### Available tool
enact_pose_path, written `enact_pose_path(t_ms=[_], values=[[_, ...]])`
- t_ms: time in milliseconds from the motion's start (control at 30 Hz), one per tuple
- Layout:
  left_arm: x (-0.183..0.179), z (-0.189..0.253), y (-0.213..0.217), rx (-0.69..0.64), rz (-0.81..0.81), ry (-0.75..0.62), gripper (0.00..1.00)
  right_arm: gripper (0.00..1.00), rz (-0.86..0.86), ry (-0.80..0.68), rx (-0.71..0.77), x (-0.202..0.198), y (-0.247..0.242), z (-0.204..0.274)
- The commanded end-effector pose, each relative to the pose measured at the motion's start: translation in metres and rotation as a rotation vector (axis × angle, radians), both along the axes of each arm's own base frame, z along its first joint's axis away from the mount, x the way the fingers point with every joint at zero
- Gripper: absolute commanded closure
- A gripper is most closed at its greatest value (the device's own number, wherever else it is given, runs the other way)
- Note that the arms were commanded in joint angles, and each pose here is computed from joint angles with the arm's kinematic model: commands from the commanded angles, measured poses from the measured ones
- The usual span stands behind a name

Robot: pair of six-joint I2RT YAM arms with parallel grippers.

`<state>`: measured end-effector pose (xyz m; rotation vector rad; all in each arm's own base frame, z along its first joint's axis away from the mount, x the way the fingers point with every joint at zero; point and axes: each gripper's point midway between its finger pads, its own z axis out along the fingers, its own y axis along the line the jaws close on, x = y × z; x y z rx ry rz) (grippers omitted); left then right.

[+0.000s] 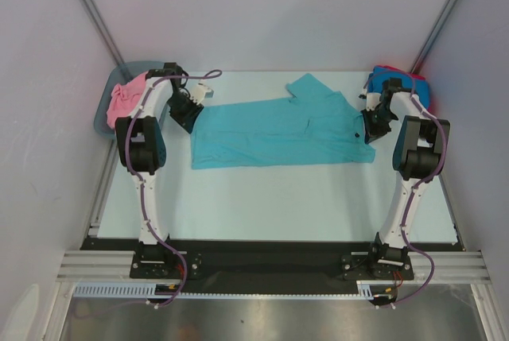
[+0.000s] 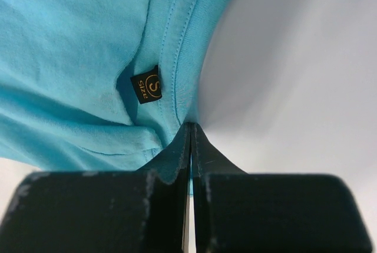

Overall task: Fold and stack the t-shirts
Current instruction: Fold the tshirt

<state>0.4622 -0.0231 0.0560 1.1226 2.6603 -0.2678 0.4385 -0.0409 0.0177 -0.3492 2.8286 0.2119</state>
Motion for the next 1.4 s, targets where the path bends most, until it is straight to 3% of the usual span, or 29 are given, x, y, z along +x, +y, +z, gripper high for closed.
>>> enact_pose_path(t_ms=[0,33,67,167,367,767,1367], values=[[0.02,0.018,0.009,0.027,0.029,-0.088,0.54,1.0,0.039,0.017,0.023,-0.003,0.018,-0.018],[0.019,0.018,0.01,0.03,0.029,-0.086,0.5,1.0,0.04,0.016,0.022,-0.003,0.018,-0.018],[0.019,0.02,0.01,0.03,0.029,-0.092,0.39,1.0,0.041,0.014,0.018,-0.003,0.018,-0.018],[0.017,0.022,0.009,0.023,0.025,-0.1,0.33,1.0,0.039,0.011,0.015,-0.003,0.017,-0.017],[0.005,0.043,-0.009,-0.066,-0.041,-0.128,0.35,0.98,0.055,-0.011,0.015,0.0,0.024,-0.007],[-0.048,0.008,-0.042,-0.179,-0.114,0.047,0.39,0.95,0.091,-0.028,-0.003,0.004,0.038,-0.002],[-0.038,-0.014,-0.044,-0.198,-0.061,0.047,0.41,0.95,0.093,-0.029,-0.021,0.003,0.034,0.001]])
